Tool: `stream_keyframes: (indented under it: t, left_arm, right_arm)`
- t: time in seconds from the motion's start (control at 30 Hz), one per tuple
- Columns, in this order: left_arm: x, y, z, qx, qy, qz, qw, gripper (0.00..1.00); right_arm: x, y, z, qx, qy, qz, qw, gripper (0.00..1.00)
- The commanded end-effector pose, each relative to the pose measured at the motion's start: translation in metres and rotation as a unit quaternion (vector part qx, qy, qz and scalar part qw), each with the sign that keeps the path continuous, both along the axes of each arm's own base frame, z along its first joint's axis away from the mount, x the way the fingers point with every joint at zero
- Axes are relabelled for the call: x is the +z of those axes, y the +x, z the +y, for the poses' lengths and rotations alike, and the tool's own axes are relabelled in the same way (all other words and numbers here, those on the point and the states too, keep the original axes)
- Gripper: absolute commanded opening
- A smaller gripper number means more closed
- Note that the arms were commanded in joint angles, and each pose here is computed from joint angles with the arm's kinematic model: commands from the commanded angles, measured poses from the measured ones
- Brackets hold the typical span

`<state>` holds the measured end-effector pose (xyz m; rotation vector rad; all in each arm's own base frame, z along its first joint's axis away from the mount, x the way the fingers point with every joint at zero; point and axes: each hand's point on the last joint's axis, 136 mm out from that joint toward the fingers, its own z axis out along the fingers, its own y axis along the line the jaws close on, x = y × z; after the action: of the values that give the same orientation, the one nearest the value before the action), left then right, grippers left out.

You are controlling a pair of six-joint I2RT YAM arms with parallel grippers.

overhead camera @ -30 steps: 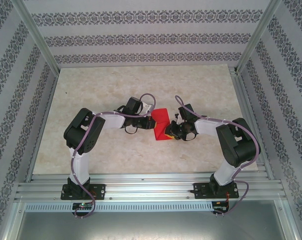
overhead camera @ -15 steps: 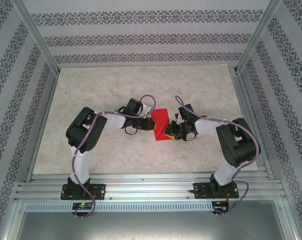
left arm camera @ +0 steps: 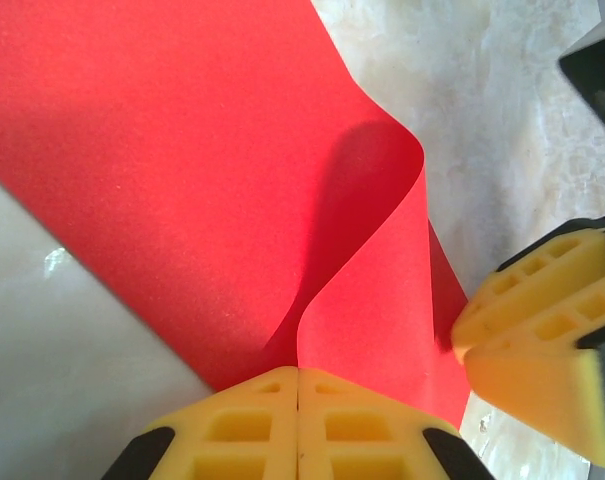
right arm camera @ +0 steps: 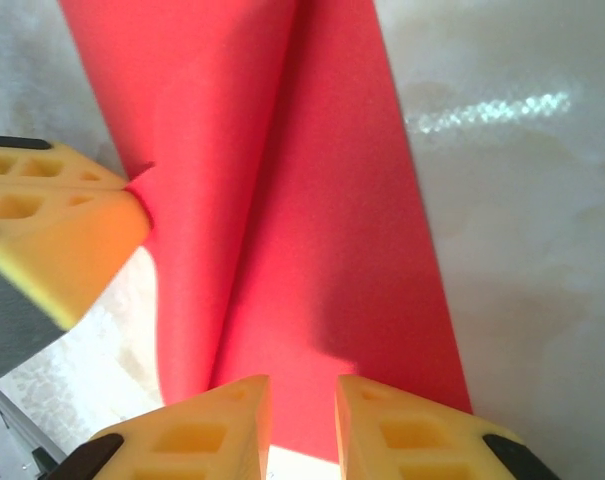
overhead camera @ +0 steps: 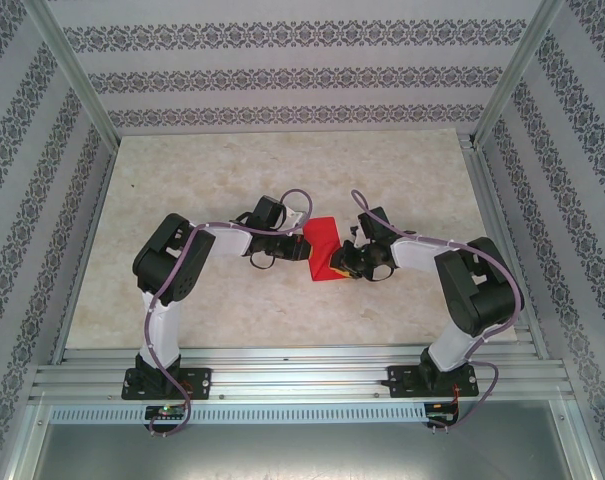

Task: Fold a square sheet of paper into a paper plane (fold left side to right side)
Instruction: Fold the triangle a second time at the center of the table.

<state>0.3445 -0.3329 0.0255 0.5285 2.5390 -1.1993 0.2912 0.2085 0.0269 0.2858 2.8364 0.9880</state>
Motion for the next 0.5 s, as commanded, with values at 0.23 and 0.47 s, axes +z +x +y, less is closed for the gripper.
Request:
stream_keyframes:
  t: [0.23,0.47]
  left_arm:
    - [-0.021,-0.002,-0.002,-0.009,0.025,0.002,1.0,0.09]
    - [-0.023,-0.003,-0.001,-0.012,0.03,0.002,0.999,0.1]
  right_arm:
    - [0.055,0.032,0.027,0.002,0.062,-0.073,0.995,0.23]
    - [0.044,0.044,0.042,0.008,0.065,-0.07,0.995,0.23]
